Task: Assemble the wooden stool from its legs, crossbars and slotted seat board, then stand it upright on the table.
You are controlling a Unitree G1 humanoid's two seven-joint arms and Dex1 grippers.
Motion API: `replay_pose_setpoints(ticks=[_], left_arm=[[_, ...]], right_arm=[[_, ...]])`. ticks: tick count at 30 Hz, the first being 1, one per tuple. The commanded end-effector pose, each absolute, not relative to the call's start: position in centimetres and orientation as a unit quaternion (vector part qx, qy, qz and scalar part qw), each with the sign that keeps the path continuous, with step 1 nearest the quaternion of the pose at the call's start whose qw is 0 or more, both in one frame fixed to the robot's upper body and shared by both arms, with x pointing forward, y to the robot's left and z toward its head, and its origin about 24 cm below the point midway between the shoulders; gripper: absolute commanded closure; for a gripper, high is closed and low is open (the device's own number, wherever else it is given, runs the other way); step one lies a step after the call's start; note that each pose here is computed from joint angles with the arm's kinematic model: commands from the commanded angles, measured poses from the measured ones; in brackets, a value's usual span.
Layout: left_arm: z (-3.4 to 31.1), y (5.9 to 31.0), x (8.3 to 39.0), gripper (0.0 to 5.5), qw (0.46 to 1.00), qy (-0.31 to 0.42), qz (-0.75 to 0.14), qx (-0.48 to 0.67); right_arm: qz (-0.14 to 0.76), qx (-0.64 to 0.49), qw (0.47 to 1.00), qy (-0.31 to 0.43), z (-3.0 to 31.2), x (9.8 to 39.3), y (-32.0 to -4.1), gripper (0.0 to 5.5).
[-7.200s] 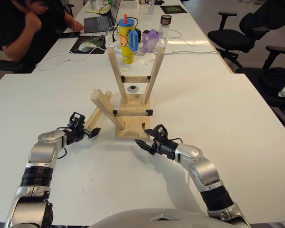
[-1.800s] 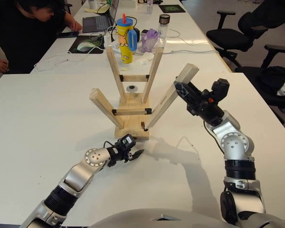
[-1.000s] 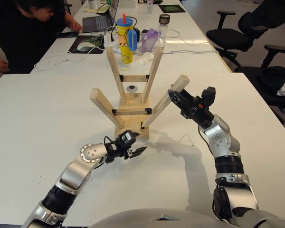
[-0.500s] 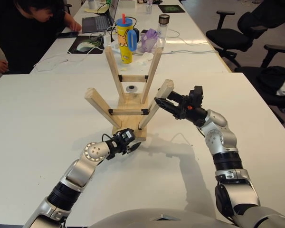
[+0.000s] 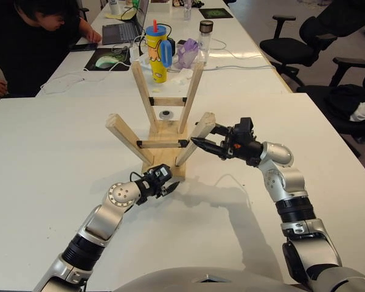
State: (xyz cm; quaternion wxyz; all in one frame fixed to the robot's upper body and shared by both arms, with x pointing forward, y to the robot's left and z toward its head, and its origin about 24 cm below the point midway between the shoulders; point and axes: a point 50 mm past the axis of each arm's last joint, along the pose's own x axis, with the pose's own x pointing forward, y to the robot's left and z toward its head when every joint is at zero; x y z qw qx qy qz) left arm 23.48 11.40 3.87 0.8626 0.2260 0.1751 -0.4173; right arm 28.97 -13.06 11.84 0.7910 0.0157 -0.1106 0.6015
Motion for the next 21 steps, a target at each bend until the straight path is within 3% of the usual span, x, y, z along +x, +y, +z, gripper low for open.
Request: replay_pose_setpoints(ticks=[1,7,9,15,16,21], left_arm=[[1.3,11.7,22.3,2.37,0.848,0.245,-0.418,0.213],[0.8,11.5,22.0,2.37,0.848,0.252,-0.416,0.21],[0.6,11.4,22.0,2.37,0.849,0.253,-0.414,0.209],[0.0,11.6,22.1,2.37,0.85,0.266,-0.4,0.215],[-0.1,11.7,22.1,2.37,0.85,0.27,-0.396,0.218],[-0.4,12.0,22.6,2.37,0.857,0.277,-0.374,0.222]], right_arm=[[0.619,0.013,0.785,0.005,7.8,28.2,-11.1,3.39],[0.592,-0.015,0.805,0.04,7.4,29.8,-10.7,3.39],[0.613,-0.024,0.788,0.054,7.0,29.3,-10.4,3.39],[0.59,-0.03,0.807,0.027,7.5,30.1,-10.7,3.39],[0.59,-0.011,0.807,0.01,8.1,30.2,-10.6,3.03],[0.575,-0.009,0.818,-0.022,9.6,30.2,-11.2,2.5]])
